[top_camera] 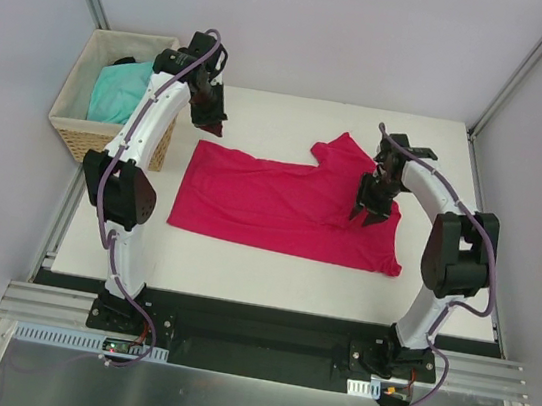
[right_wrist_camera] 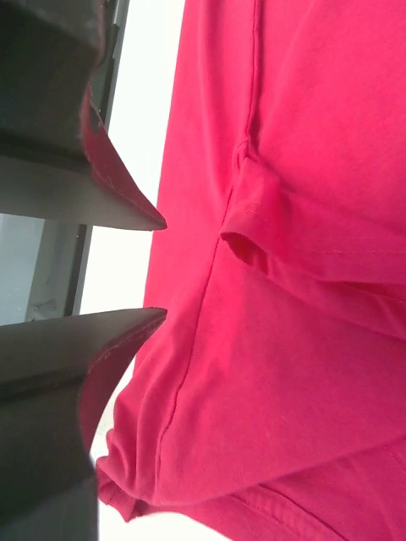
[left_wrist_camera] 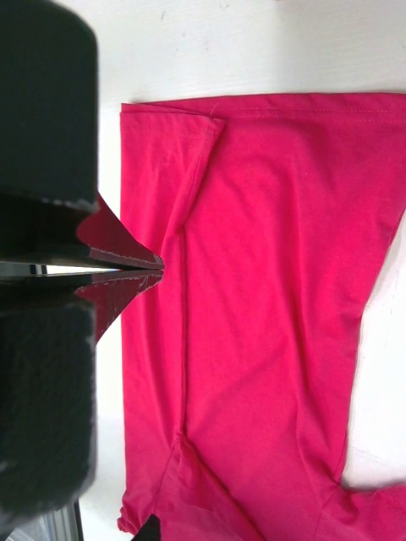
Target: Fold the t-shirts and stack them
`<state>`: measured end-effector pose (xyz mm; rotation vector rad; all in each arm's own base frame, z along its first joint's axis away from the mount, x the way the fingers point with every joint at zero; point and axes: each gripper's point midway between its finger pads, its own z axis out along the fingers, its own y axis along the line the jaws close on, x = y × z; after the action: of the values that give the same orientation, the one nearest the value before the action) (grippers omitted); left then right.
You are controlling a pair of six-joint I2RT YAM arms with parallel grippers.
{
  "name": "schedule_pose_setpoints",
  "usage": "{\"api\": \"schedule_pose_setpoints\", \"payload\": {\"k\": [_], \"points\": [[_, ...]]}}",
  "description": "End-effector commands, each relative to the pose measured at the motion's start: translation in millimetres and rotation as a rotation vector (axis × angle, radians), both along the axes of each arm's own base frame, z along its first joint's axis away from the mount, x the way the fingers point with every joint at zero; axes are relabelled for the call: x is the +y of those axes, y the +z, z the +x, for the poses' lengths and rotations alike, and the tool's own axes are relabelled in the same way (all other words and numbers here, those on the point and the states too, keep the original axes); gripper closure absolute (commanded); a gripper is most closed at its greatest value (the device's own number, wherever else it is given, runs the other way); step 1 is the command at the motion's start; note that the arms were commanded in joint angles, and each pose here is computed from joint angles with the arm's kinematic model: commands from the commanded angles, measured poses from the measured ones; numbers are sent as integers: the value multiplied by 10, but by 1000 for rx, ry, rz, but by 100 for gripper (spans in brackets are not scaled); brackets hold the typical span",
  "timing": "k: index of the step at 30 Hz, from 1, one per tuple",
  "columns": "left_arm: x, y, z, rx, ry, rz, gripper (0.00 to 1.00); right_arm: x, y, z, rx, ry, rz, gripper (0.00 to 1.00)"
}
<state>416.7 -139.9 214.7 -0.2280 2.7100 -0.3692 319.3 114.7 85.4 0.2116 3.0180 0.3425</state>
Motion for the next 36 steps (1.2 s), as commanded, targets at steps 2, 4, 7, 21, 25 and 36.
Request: {"api": "schedule_pose_setpoints", "payload": {"k": [2,4,7,21,25,36], "points": [[-31,106,-31,-11,-10,-13,100,121,-25,29,-23,4,44,59],[-31,96,-45,-6,-10,-13,100,151,-56,62,-27,8,58,60],[-21,104,-55,-9,-10,-6,100,179,-91,125,-32,16,65,60],[19,129,-79,-19,-6,10,99,337,-182,278,-26,31,95,62],[25,122,-89,-16,-6,13,99,359,-188,307,-26,31,97,64],[19,116,-67,-18,-5,12,99,361,-243,228,4,31,95,81]]}}
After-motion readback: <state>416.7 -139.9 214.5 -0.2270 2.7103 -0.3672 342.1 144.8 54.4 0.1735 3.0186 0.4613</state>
